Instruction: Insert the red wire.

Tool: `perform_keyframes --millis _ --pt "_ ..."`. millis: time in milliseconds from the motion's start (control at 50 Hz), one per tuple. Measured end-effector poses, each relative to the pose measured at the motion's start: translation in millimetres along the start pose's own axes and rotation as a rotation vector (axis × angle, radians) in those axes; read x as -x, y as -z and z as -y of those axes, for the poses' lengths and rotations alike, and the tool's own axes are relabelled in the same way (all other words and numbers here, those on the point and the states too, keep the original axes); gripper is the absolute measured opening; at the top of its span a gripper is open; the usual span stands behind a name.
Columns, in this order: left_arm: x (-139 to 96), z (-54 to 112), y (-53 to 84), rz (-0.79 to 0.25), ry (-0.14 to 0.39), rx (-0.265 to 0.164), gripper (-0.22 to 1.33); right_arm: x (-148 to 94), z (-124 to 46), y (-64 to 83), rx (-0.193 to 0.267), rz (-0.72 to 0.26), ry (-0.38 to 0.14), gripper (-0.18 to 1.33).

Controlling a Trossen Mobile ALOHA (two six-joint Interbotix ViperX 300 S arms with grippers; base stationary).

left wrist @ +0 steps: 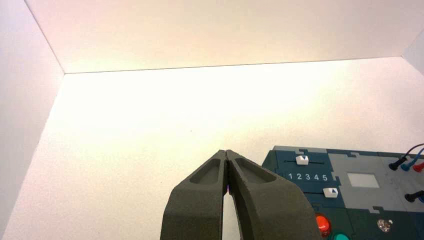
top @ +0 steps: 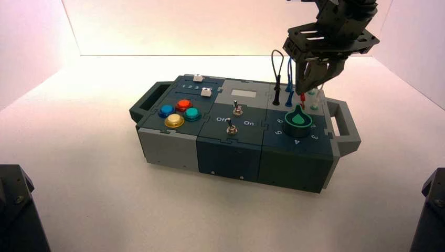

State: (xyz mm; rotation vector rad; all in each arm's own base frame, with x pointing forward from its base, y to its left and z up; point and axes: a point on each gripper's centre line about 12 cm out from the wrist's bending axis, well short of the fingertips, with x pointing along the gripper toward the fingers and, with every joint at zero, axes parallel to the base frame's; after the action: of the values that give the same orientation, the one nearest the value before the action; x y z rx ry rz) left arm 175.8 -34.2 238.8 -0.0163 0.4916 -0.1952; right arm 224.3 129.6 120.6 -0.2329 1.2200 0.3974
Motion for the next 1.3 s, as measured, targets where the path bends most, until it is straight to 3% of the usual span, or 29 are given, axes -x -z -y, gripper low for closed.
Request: perform_keyframes --millis 1300 --pt "-0.3 0.0 0.0 0.000 0.000 0.002 -0.16 8.9 4.5 -5.6 -0.011 0.050 0.004 0.00"
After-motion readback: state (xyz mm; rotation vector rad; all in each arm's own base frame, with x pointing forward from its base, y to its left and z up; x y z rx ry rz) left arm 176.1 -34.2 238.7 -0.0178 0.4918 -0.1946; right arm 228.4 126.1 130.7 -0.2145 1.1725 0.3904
